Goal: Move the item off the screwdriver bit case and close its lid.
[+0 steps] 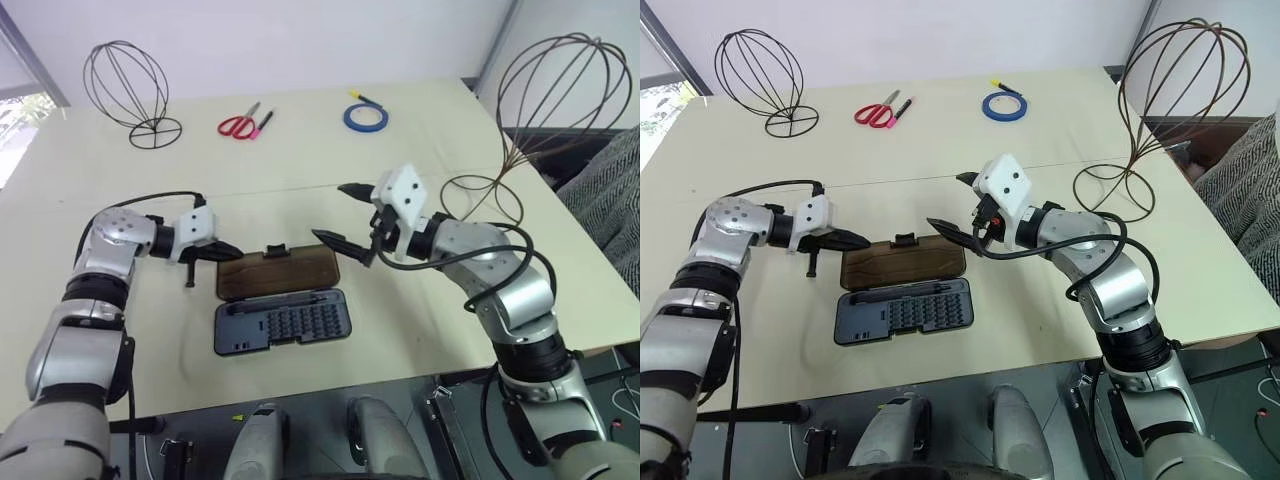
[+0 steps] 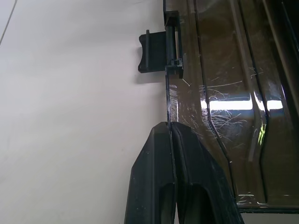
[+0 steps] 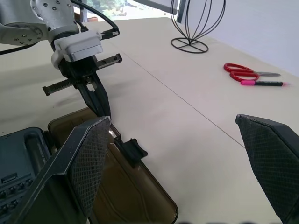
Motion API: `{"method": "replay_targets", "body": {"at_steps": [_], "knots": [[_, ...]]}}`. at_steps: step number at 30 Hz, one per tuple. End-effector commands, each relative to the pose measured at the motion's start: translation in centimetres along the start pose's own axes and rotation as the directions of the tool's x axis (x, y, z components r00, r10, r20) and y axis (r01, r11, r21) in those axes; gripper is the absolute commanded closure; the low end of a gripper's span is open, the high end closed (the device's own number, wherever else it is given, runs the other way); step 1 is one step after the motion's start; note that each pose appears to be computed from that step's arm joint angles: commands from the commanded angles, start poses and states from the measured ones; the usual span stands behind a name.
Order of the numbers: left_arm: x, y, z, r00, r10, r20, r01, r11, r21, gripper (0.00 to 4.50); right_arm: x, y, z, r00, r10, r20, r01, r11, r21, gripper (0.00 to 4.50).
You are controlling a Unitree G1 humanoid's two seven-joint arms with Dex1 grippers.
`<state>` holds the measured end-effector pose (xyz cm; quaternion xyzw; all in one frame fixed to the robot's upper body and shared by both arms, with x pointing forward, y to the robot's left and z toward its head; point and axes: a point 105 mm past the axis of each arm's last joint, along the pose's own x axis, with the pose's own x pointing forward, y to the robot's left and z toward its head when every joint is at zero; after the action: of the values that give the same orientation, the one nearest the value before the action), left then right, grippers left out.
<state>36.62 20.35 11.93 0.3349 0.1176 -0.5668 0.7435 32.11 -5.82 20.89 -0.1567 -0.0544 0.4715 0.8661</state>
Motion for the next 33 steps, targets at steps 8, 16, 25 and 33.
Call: {"method": "replay_targets", "body": {"at_steps": [8,16,25,33], "knots": [[-0.7,0.7,0.5,0.997,0.070,0.025,-0.070,0.997,-0.014,2.60,0.1,0.2,1.6,0.999,0.012,0.044,-0.010,0.999,-0.048,0.00],[-1.9,3.9,3.4,0.941,0.287,0.177,-0.267,0.955,-0.129,0.03,0.2,0.3,1.5,0.999,0.018,0.044,-0.016,0.999,-0.042,0.00],[-4.8,4.3,8.0,0.866,0.384,0.321,-0.261,0.894,-0.364,0.27,0.2,0.5,1.3,0.999,0.028,0.037,-0.027,0.999,-0.034,0.00],[-5.6,-6.1,9.0,0.960,0.113,0.257,0.000,0.915,-0.404,3.92,0.4,0.9,0.6,0.998,0.058,0.020,-0.058,0.998,-0.020,0.00]]}}
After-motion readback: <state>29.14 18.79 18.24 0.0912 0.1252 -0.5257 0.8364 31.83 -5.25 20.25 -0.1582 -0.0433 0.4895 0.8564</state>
